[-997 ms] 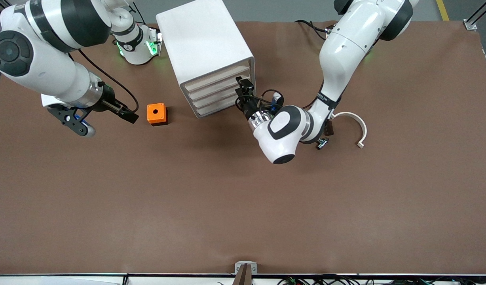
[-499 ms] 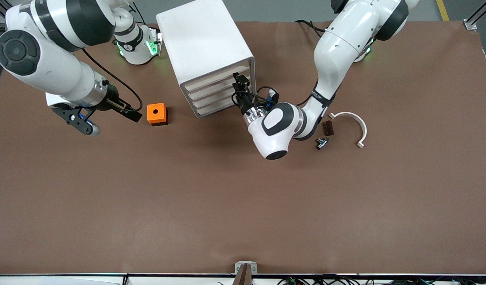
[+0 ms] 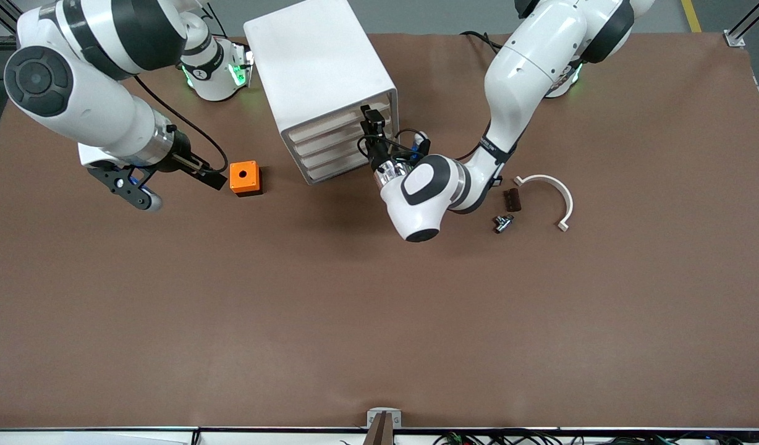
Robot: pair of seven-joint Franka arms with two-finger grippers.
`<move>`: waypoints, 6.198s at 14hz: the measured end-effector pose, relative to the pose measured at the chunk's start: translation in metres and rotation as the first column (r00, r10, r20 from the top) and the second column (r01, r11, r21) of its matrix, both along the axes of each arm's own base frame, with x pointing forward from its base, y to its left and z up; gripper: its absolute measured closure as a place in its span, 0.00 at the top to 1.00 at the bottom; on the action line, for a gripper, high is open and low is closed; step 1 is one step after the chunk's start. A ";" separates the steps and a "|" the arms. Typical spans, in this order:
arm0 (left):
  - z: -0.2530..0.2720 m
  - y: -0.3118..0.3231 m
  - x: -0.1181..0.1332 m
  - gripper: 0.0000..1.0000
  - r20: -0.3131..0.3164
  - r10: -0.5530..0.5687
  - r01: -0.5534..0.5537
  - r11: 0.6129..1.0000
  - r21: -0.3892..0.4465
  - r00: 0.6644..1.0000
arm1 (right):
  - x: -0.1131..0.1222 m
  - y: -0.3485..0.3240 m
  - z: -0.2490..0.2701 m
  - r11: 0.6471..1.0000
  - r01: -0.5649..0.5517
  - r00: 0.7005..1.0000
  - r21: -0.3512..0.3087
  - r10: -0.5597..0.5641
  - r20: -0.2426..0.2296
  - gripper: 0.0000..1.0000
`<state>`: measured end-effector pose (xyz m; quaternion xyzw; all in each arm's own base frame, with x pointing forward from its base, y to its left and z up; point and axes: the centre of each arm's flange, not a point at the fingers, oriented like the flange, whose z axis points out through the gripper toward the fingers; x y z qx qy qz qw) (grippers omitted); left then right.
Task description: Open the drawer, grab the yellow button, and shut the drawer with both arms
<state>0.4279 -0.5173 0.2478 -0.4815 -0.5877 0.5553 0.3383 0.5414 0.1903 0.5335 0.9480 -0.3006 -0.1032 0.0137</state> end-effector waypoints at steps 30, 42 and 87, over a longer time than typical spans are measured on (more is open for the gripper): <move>-0.006 0.015 0.011 0.09 -0.033 0.028 -0.026 0.998 0.055 0.999 | -0.067 0.189 -0.066 0.972 0.230 0.973 -0.040 -0.230 0.001 1.00; -0.009 0.086 0.084 0.11 -0.030 0.196 -0.194 0.980 0.044 0.980 | -0.104 0.242 -0.082 0.965 0.257 0.966 -0.050 -0.257 0.016 1.00; 0.125 0.121 0.182 1.00 0.980 -0.062 0.757 0.645 -0.105 0.190 | -0.149 0.295 -0.129 0.961 0.243 0.970 -0.135 -0.240 0.037 1.00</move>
